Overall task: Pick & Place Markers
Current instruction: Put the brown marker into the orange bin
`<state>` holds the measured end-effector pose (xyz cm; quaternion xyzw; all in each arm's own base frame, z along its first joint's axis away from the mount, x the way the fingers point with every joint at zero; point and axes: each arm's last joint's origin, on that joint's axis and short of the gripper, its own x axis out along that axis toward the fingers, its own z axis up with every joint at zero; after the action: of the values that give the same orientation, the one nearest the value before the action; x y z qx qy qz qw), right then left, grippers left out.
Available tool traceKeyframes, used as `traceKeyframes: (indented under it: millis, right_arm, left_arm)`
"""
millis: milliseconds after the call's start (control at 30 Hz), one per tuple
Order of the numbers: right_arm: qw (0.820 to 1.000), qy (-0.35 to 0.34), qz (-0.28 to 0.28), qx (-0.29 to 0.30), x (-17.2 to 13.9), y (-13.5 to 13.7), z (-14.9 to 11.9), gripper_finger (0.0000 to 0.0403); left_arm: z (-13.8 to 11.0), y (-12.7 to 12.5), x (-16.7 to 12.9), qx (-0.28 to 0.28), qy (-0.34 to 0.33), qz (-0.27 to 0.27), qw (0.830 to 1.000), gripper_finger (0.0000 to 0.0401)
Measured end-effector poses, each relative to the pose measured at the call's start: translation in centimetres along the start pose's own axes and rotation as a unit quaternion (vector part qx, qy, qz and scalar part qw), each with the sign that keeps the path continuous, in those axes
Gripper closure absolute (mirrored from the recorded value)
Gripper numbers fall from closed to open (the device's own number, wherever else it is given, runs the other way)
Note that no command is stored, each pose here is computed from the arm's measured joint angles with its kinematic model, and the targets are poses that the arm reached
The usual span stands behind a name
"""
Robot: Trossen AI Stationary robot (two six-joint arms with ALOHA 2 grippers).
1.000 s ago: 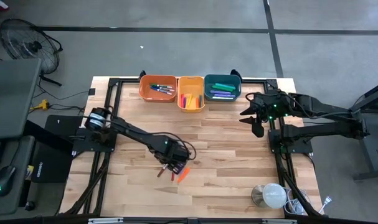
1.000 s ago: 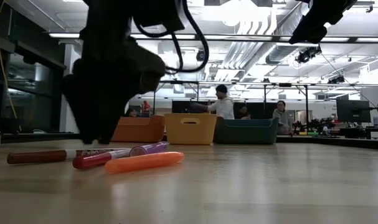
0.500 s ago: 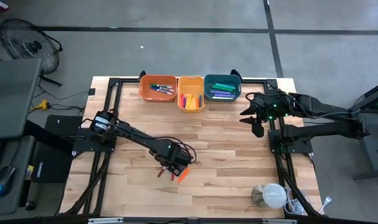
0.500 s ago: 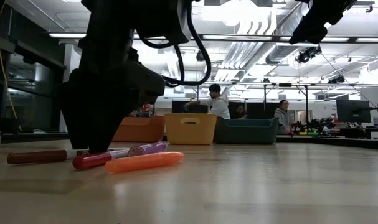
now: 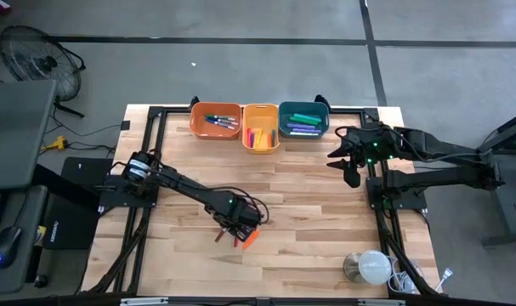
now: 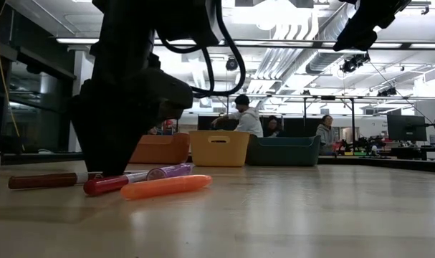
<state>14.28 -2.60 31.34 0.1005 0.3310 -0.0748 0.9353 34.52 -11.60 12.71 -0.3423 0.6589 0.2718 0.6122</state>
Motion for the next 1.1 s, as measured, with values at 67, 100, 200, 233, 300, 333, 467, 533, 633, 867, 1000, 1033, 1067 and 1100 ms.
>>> traceKeyframes:
  millis: [67, 100, 200, 233, 300, 333, 467, 533, 633, 867, 1000, 1033, 1067, 1100]
  right_arm:
    - [1.0, 0.001, 0.0, 0.0, 0.0, 0.0, 0.0, 0.0269]
    - [1.0, 0.002, 0.0, 0.0, 0.0, 0.0, 0.0, 0.0269]
    - [1.0, 0.002, 0.0, 0.0, 0.0, 0.0, 0.0, 0.0269]
    - [1.0, 0.003, 0.0, 0.0, 0.0, 0.0, 0.0, 0.0269]
    - [1.0, 0.003, 0.0, 0.0, 0.0, 0.0, 0.0, 0.0269]
    - [1.0, 0.002, 0.0, 0.0, 0.0, 0.0, 0.0, 0.0269]
    - [1.0, 0.003, 0.0, 0.0, 0.0, 0.0, -0.1, 0.0269]
    - [1.0, 0.007, -0.001, 0.0, 0.0, 0.0, -0.1, 0.0269]
    - [1.0, 0.009, -0.001, 0.001, 0.0, 0.0, -0.2, 0.0269]
    - [1.0, 0.01, -0.001, 0.001, 0.0, 0.0, -0.2, 0.0269]
    - [1.0, 0.01, -0.001, 0.001, 0.0, 0.0, -0.2, 0.0269]
    - [1.0, 0.01, -0.001, 0.001, 0.0, 0.0, -0.2, 0.0269]
    - [1.0, 0.009, -0.001, 0.001, 0.0, 0.0, -0.2, 0.0269]
    - [1.0, 0.01, -0.001, 0.001, 0.0, 0.0, -0.2, 0.0269]
  left_arm:
    - [0.0, 0.0, 0.0, 0.0, -0.001, -0.002, 1.0, 0.0277]
    - [0.0, -0.1, 0.0, 0.0, -0.001, -0.003, 1.0, 0.0285]
    - [0.0, -0.1, 0.0, 0.001, -0.002, -0.006, 1.0, 0.0314]
    - [0.1, -0.1, 0.0, 0.001, -0.003, -0.007, 1.0, 0.0324]
    - [0.1, -0.2, 0.0, 0.001, -0.008, -0.007, 1.0, 0.0344]
    - [0.1, -0.2, 0.0, 0.001, -0.011, -0.007, 1.0, 0.0354]
    - [0.1, -0.2, 0.0, 0.012, -0.015, -0.004, 1.0, 0.0377]
    - [0.1, -0.1, 0.0, 0.016, -0.016, -0.002, 1.0, 0.0377]
    - [0.1, -0.1, 0.0, 0.02, -0.02, 0.003, 1.0, 0.0377]
    - [0.0, 0.1, -0.2, 0.031, -0.031, 0.014, 0.999, 0.0377]
    - [0.1, -0.1, -0.6, 0.051, -0.03, 0.02, 0.998, 0.0377]
    - [0.2, -0.2, -0.9, 0.055, -0.032, 0.024, 0.998, 0.0377]
    - [0.2, -0.3, -1.2, 0.059, -0.033, 0.028, 0.997, 0.0377]
    - [0.4, -0.3, -1.5, 0.063, -0.036, 0.033, 0.997, 0.0378]
